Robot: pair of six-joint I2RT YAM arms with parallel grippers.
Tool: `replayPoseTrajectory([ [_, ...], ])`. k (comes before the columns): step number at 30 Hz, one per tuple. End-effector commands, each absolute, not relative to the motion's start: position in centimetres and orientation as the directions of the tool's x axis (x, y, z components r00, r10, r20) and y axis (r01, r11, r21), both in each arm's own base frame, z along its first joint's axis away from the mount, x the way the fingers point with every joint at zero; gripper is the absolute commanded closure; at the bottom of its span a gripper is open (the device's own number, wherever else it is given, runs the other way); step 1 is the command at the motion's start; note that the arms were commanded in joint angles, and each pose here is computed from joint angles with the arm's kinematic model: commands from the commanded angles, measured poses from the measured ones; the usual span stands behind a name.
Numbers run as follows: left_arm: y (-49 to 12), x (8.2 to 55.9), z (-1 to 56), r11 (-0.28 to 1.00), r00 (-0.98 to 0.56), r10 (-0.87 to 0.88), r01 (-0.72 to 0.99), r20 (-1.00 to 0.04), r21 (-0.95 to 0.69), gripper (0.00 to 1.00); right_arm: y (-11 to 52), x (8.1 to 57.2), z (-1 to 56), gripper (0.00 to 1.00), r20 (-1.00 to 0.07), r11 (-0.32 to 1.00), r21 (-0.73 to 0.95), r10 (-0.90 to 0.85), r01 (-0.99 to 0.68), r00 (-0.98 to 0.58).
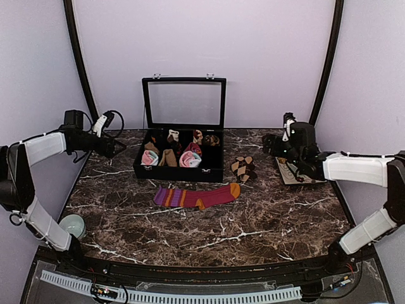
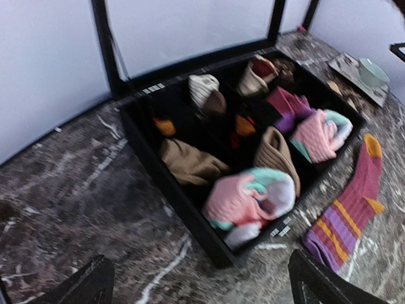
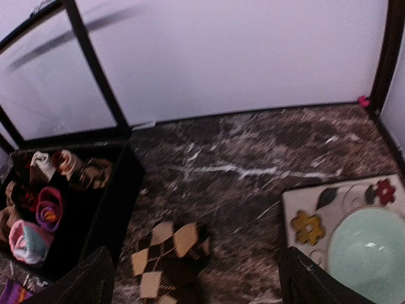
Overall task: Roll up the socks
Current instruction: Adjust the sock at the center of the board.
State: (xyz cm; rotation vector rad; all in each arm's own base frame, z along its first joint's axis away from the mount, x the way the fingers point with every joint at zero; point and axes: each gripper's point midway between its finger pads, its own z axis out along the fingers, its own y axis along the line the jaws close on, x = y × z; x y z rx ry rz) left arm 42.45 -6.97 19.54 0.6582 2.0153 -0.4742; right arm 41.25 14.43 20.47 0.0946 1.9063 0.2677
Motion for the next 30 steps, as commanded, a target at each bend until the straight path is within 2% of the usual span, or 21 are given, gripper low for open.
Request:
replayPoseTrajectory([
  [1,-11.2,36.7,16.0,0.598,-0.522,0.399,0.771,-0.754,-0.217,0.01,21.9,39.5,16.1,0.12,-0.840,0.957,0.255,0.147,-0.141,-0.522],
  [6,-14.3,35.2,13.9,0.521,-0.485,0.522,0.833,-0.701,-0.188,0.01,27.1,37.9,10.9,0.19,-0.733,0.955,0.260,0.097,-0.145,-0.673],
  [13,-18.8,34.1,12.1,0.407,-0.410,0.618,0.897,-0.671,-0.173,0.01,27.6,35.4,7.4,0.27,-0.636,0.935,0.336,0.135,-0.115,-0.760],
  [17,-21.2,33.7,10.3,0.358,-0.386,0.662,0.916,-0.642,-0.181,0.01,28.4,34.5,5.9,0.36,-0.587,0.921,0.368,0.125,-0.126,-0.800],
  [30,-22.9,34.1,7.2,0.376,-0.310,0.712,0.926,-0.630,-0.032,0.06,29.0,33.1,2.3,0.50,-0.496,0.905,0.413,0.130,-0.102,-0.858],
])
